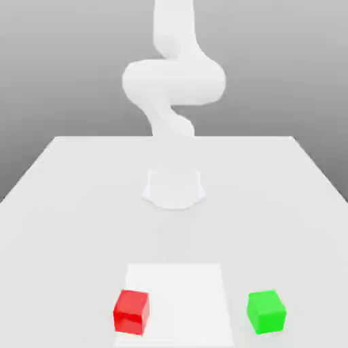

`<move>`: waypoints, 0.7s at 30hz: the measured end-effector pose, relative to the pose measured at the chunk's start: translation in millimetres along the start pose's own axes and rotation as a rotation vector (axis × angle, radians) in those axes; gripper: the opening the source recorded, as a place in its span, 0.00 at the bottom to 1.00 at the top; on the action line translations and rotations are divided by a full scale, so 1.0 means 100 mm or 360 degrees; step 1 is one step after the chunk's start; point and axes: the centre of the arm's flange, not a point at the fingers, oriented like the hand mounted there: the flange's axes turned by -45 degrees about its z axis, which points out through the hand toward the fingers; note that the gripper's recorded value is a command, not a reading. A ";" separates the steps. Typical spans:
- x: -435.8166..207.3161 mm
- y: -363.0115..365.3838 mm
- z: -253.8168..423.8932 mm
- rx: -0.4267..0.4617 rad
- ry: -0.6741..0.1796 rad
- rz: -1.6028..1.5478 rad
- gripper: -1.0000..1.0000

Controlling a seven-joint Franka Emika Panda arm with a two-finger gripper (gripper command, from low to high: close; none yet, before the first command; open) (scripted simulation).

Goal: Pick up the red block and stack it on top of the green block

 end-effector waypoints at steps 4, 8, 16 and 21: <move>-0.13 0.12 0.86 -0.0011 -0.0199 0.0039 0.50; -0.39 0.24 1.64 -0.0025 -0.0390 0.0080 0.50; -1.27 0.50 2.98 -0.0065 -0.0770 0.0160 0.50; -2.02 0.67 3.62 -0.0102 -0.1007 0.0216 0.50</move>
